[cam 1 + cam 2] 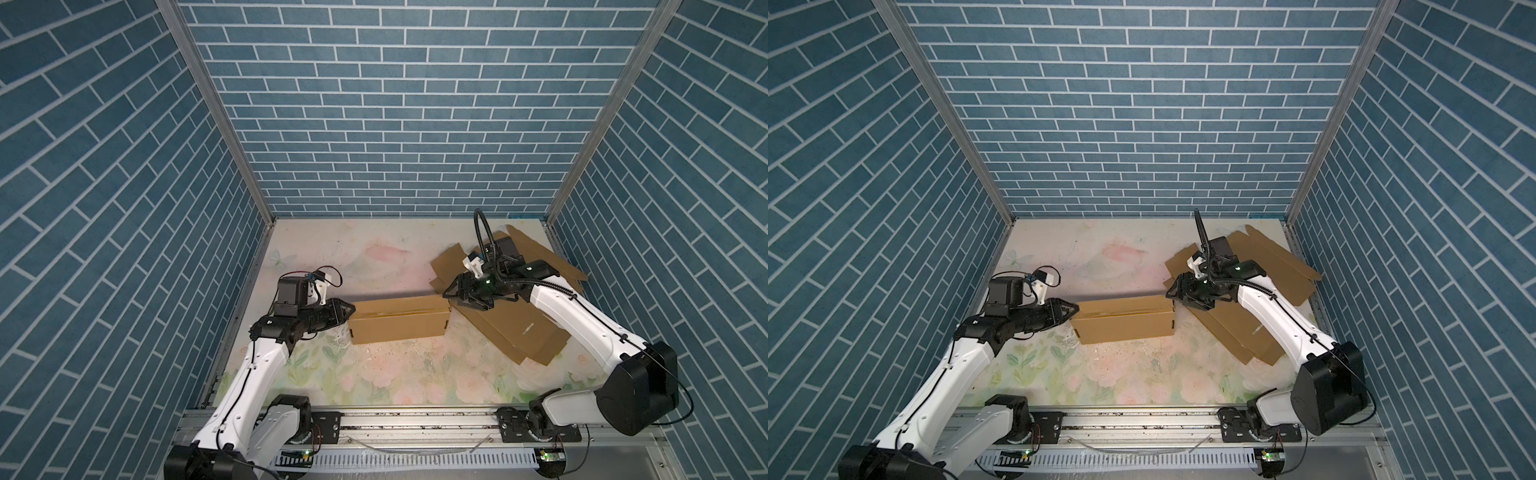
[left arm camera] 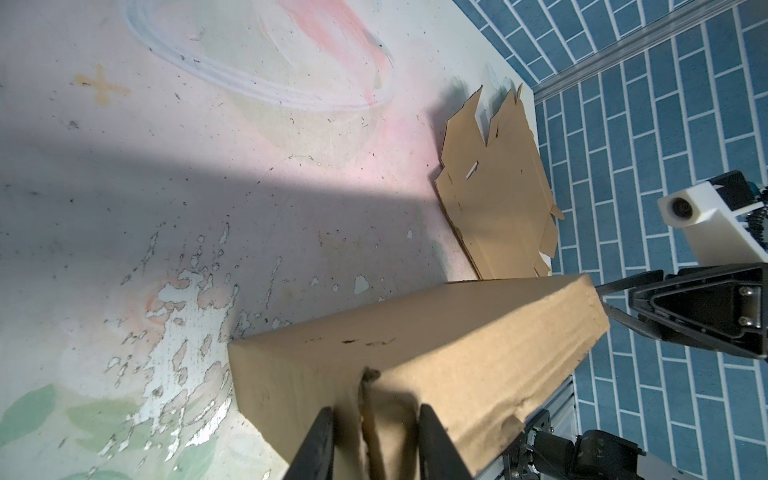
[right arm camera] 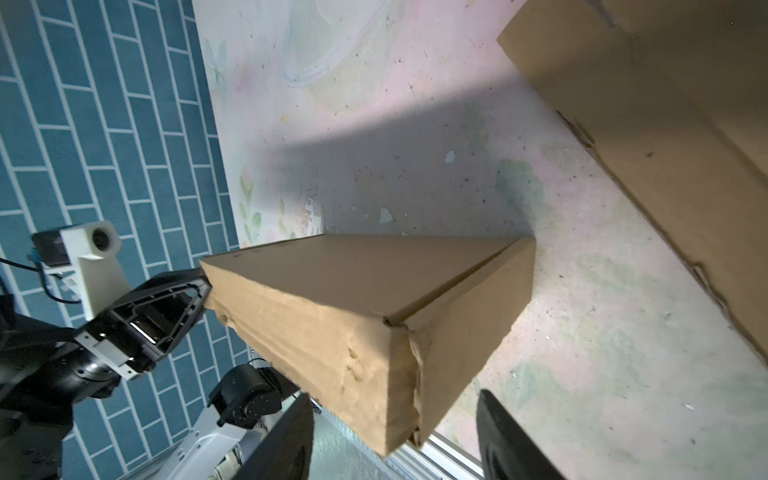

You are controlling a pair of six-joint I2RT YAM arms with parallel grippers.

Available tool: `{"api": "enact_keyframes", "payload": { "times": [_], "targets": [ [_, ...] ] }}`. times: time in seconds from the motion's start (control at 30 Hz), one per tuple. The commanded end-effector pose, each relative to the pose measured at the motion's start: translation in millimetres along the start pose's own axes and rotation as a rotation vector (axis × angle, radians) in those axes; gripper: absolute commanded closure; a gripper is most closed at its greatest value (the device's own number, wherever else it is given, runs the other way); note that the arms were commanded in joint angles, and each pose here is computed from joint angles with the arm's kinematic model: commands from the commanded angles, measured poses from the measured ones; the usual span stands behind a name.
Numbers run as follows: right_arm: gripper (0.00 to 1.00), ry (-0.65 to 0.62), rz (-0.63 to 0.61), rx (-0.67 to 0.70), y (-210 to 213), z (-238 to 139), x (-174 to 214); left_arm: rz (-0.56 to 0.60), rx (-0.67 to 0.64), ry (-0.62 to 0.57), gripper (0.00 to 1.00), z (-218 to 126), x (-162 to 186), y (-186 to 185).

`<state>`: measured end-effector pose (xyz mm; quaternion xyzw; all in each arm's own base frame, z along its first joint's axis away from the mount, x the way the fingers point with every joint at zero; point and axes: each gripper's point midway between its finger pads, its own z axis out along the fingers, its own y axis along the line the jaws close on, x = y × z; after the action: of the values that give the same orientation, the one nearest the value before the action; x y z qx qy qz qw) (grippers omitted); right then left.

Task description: Fold the paper box

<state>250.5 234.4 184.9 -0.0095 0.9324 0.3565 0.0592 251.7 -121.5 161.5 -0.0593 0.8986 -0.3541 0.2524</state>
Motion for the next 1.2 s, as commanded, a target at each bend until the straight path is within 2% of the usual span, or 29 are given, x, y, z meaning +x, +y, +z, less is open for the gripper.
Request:
{"api": "enact_keyframes", "payload": {
  "times": [0.0, 0.1, 0.23, 0.3, 0.37, 0.47, 0.57, 0.67, 0.77, 0.9, 1.0, 1.17],
  "targets": [
    [0.37, 0.064, -0.039, 0.037, -6.7, 2.9, 11.4, -0.066, -0.1, 0.092, 0.67, 7.5, 27.7, 29.5],
    [0.4, 0.092, -0.027, 0.034, -11.9, 15.8, 16.0, -0.066, -0.102, 0.091, 0.68, 7.7, 27.9, 30.2],
    [0.61, 0.124, 0.011, 0.066, -34.6, 34.5, 23.0, -0.067, -0.107, 0.095, 0.76, 8.3, 29.3, 31.8],
    [0.65, 0.127, 0.023, 0.051, -35.3, 39.2, 23.4, -0.069, -0.108, 0.099, 0.8, 9.3, 29.5, 32.5],
    [0.64, 0.118, 0.026, 0.019, -28.9, 39.6, 21.0, -0.072, -0.1, 0.107, 0.81, 10.9, 30.1, 31.7],
    [0.57, 0.118, 0.024, -0.05, -13.5, 37.2, 18.3, -0.079, -0.074, 0.107, 0.81, 12.1, 28.7, 27.3],
    [0.46, 0.088, -0.036, -0.071, 0.2, 26.3, 11.6, -0.071, -0.078, 0.095, 0.8, 10.0, 26.2, 25.9],
    [0.34, 0.036, -0.173, 0.039, -4.2, 8.7, 1.3, -0.066, -0.087, 0.101, 0.81, 10.4, 27.5, 28.1],
    [0.29, -0.026, -0.346, 0.126, -2.0, -4.8, -15.1, -0.065, -0.092, 0.102, 0.81, 11.2, 27.9, 29.8],
    [0.24, -0.073, -0.736, 0.247, 18.5, 1.3, -23.9, -0.056, -0.102, 0.098, 0.8, 11.0, 25.7, 30.7],
    [0.22, -0.041, -0.959, 0.25, 38.6, 15.9, -21.0, -0.054, -0.104, 0.105, 0.8, 11.6, 26.4, 31.3],
    [0.2, 0.017, -1.23, 0.2, 68.3, 36.2, -10.0, -0.05, -0.105, 0.109, 0.79, 11.8, 26.8, 31.7]
  ]
}}
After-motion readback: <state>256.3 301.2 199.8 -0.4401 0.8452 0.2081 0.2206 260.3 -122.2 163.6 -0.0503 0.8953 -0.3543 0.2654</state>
